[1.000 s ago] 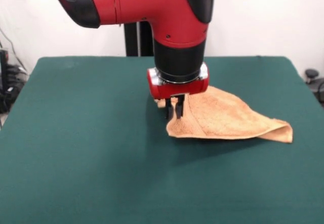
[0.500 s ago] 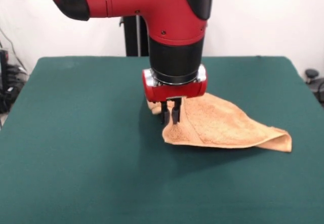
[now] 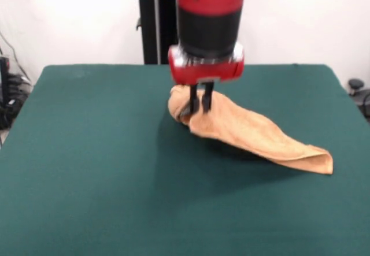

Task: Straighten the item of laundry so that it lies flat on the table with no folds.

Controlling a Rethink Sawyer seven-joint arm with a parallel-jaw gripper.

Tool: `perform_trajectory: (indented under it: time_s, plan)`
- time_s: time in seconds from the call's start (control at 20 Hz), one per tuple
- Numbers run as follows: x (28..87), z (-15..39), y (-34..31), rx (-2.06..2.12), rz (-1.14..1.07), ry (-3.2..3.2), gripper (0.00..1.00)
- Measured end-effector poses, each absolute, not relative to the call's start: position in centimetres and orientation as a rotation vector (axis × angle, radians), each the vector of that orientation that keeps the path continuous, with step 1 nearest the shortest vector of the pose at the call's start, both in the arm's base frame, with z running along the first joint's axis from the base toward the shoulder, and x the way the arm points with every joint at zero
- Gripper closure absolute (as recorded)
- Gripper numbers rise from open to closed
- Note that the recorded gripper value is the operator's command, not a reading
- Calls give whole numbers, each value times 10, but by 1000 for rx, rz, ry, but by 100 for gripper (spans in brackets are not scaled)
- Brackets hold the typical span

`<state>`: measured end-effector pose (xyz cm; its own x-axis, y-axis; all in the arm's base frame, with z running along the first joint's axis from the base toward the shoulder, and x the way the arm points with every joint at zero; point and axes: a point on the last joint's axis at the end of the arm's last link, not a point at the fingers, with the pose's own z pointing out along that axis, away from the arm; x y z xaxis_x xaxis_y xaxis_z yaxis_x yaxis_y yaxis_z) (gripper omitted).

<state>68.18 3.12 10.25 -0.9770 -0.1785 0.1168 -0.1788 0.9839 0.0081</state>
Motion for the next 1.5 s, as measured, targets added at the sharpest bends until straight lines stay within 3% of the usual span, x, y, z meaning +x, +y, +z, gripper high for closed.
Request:
perform_trajectory:
  time_s: [0.55, 0.8, 1.1, 1.5]
  plan:
    - [637, 266, 84, 225, 141, -2934, 100]
    - [627, 315, 105, 212, 178, -2964, 100]
    - [617, 347, 111, 176, 210, -3009, 100]
    - [608, 347, 95, 115, 242, -2996, 100]
